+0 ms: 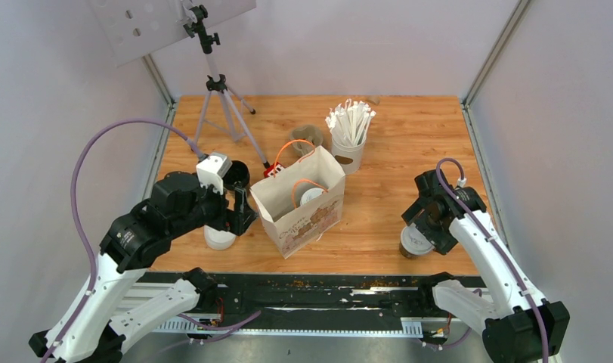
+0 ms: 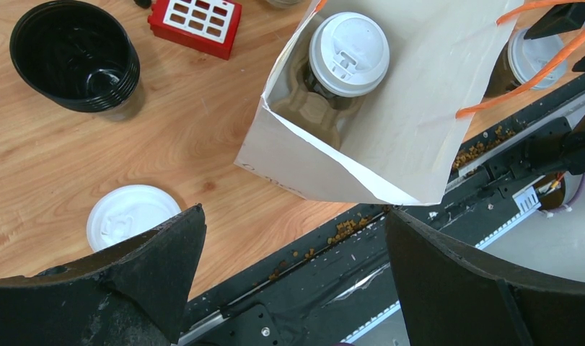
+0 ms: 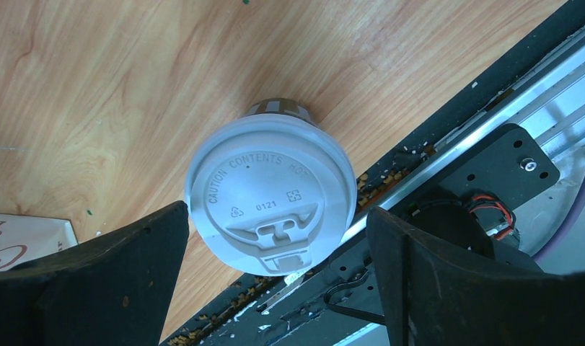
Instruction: Pack the takeout coffee
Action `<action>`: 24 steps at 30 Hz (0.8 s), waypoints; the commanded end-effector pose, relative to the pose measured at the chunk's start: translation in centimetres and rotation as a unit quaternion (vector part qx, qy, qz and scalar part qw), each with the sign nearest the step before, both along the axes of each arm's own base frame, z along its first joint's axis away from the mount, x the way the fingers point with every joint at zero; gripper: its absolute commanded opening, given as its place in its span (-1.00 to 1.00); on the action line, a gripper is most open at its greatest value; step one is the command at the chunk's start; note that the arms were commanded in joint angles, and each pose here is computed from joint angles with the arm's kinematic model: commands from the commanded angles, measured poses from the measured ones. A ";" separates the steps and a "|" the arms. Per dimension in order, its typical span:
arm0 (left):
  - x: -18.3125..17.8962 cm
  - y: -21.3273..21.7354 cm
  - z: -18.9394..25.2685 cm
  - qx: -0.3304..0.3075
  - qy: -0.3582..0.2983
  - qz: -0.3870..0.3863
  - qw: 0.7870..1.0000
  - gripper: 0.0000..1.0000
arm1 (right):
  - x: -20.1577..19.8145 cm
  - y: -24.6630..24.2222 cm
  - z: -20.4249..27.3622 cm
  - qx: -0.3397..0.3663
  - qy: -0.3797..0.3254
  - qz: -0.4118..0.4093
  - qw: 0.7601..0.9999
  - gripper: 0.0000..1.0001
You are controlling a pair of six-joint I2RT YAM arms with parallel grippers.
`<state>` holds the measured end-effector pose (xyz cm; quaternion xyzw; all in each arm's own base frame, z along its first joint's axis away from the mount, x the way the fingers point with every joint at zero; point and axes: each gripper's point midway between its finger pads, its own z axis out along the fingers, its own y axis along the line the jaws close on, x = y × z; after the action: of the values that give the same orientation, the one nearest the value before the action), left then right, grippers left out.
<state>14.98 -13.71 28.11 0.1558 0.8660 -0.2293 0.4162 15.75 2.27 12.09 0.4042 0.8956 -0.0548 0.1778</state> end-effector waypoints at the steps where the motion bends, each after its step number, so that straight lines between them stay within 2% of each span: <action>1: 0.2 0.0 0.9 -0.012 -0.016 0.006 1.000 1.00 | 0.1 -0.2 0.1 -0.001 -0.014 -0.014 1.000 0.84; 13: 0.3 0.6 0.8 -0.007 -0.022 0.017 1.000 1.00 | 1.3 0.6 -0.5 0.017 -0.039 0.008 0.999 0.60; 19: 0.5 0.6 0.6 -0.002 -0.023 0.018 1.000 1.00 | 4.0 2.1 0.6 0.034 -0.081 0.095 0.992 0.48; 24: 0.6 0.7 0.6 0.002 -0.023 0.021 1.000 1.00 | 6.2 3.2 0.7 0.025 -0.072 0.186 0.980 0.46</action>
<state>15.09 -13.07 28.39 0.1476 0.8629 -0.2205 0.4301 18.56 4.08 11.40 0.3210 0.9247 -0.0018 0.2044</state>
